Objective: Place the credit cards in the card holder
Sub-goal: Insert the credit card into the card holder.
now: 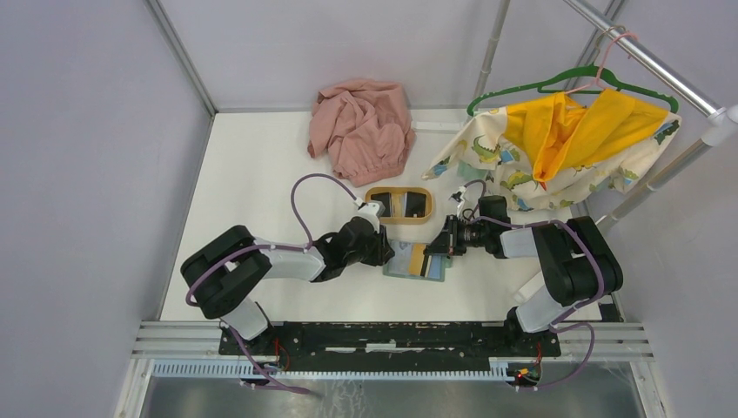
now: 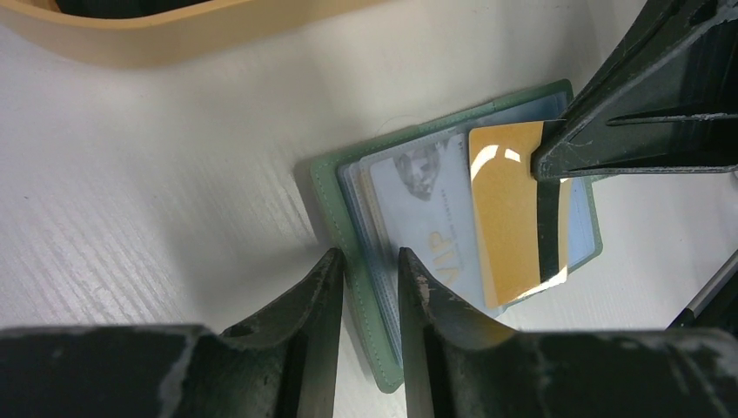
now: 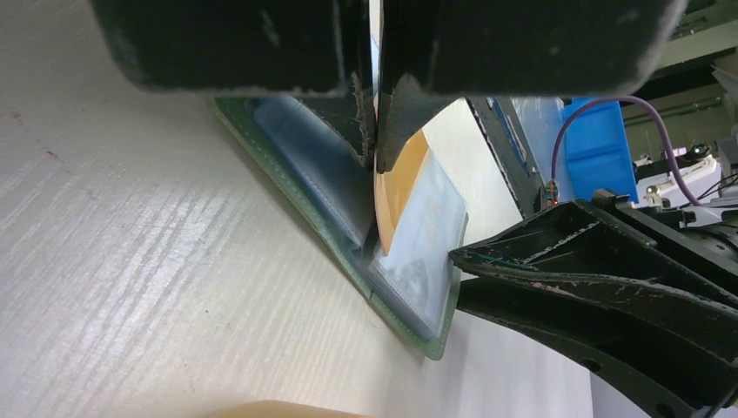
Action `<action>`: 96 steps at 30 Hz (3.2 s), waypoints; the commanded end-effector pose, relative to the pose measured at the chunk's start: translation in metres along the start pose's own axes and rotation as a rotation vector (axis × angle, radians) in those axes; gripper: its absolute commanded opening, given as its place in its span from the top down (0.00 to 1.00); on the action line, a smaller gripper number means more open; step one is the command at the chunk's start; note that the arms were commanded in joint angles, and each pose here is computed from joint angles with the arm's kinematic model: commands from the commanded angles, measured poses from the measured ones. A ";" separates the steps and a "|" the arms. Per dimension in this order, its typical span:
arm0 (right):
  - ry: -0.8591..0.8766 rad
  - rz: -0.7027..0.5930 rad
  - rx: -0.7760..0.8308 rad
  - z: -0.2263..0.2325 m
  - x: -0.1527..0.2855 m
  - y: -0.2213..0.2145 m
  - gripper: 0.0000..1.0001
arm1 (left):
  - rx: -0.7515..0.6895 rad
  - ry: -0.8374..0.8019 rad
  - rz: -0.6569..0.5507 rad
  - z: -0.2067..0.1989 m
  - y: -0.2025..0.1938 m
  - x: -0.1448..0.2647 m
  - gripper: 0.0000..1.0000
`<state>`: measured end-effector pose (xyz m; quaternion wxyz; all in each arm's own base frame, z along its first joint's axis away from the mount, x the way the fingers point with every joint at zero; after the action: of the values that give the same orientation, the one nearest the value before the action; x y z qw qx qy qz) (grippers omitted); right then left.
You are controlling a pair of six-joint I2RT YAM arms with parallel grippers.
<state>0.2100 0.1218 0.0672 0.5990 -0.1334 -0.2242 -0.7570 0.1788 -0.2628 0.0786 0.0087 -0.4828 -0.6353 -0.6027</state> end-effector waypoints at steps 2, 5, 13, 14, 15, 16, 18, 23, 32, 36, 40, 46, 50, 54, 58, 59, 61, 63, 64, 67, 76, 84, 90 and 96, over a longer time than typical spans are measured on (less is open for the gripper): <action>-0.125 -0.064 -0.061 -0.008 -0.003 0.006 1.00 | 0.009 -0.020 0.060 -0.006 -0.010 -0.003 0.66; -0.144 -0.071 -0.065 -0.009 -0.002 0.006 1.00 | 0.008 -0.023 0.060 -0.007 -0.009 -0.004 0.66; -0.176 -0.039 -0.095 -0.010 -0.008 0.001 1.00 | 0.002 -0.033 0.062 -0.008 -0.009 -0.005 0.66; -0.176 -0.038 -0.098 -0.010 -0.009 0.001 1.00 | 0.001 -0.037 0.061 -0.009 -0.009 -0.005 0.66; -0.177 -0.038 -0.100 -0.010 -0.009 0.001 1.00 | 0.001 -0.040 0.060 -0.009 -0.009 -0.005 0.66; -0.180 -0.038 -0.105 -0.010 -0.009 0.001 1.00 | 0.001 -0.042 0.063 -0.009 -0.009 -0.005 0.66; -0.178 -0.036 -0.110 -0.010 -0.010 0.001 1.00 | -0.001 -0.045 0.062 -0.010 -0.009 -0.006 0.67; -0.170 -0.021 -0.111 -0.008 -0.012 -0.001 0.98 | -0.006 -0.051 0.059 -0.012 -0.007 -0.007 0.67; -0.140 0.006 -0.103 -0.003 -0.018 -0.001 0.95 | -0.012 -0.087 0.063 -0.017 -0.005 -0.008 0.67; -0.124 0.009 -0.109 -0.003 -0.020 -0.002 0.92 | -0.014 -0.098 0.064 -0.019 -0.005 -0.009 0.67; -0.119 0.009 -0.115 -0.004 -0.020 -0.002 0.89 | -0.004 -0.096 0.041 -0.020 -0.002 -0.006 0.66; -0.114 0.007 -0.110 -0.003 -0.021 -0.001 0.88 | 0.009 -0.054 -0.038 -0.019 0.013 0.013 0.55; -0.116 0.006 -0.107 -0.003 -0.021 -0.001 0.88 | -0.001 -0.056 -0.078 -0.023 0.026 0.028 0.49; -0.117 0.007 -0.108 -0.004 -0.021 -0.001 0.88 | -0.005 -0.115 -0.093 -0.041 0.035 0.034 0.50; -0.121 0.005 -0.107 -0.004 -0.021 -0.001 0.87 | -0.017 -0.147 -0.081 -0.075 0.035 0.029 0.56; -0.121 0.006 -0.106 -0.004 -0.021 -0.001 0.87 | -0.020 -0.147 -0.072 -0.084 0.034 0.026 0.58; -0.122 0.005 -0.107 -0.004 -0.021 -0.001 0.87 | -0.044 -0.112 -0.029 -0.099 0.026 0.015 0.62; -0.122 0.004 -0.105 -0.004 -0.021 -0.001 0.87 | -0.070 -0.072 -0.003 -0.110 0.021 0.006 0.68; -0.122 0.005 -0.105 -0.004 -0.021 -0.001 0.87 | -0.078 -0.052 0.007 -0.114 0.019 0.002 0.70; -0.122 0.007 -0.105 -0.004 -0.021 -0.001 0.87 | -0.092 -0.009 0.031 -0.120 0.016 -0.011 0.71; -0.119 0.007 -0.105 -0.003 -0.021 0.000 0.86 | -0.136 0.044 0.066 -0.122 0.013 -0.032 0.70; -0.119 0.009 -0.104 -0.004 -0.021 -0.001 0.84 | -0.163 0.075 0.080 -0.122 0.011 -0.042 0.63; -0.116 0.012 -0.101 -0.004 -0.021 -0.001 0.81 | -0.178 0.134 0.075 -0.116 0.011 -0.041 0.56; -0.111 0.016 -0.096 -0.003 -0.021 0.000 0.77 | -0.184 0.158 0.072 -0.113 0.012 -0.041 0.51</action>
<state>0.2130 0.1389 0.0622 0.5958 -0.1911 -0.1955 -0.7552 0.1360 -0.3783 0.0915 0.0256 -0.4843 -0.5577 -0.6736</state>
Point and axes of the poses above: each gripper's point midway between its finger pads, its own x axis back along the fingers, its own z axis along the line the jaws close on, y = z × x, the point moved 9 cm from there along x, back along the fingers, and after that the axes turned 13 degrees about -x, right-handed, at the moved point
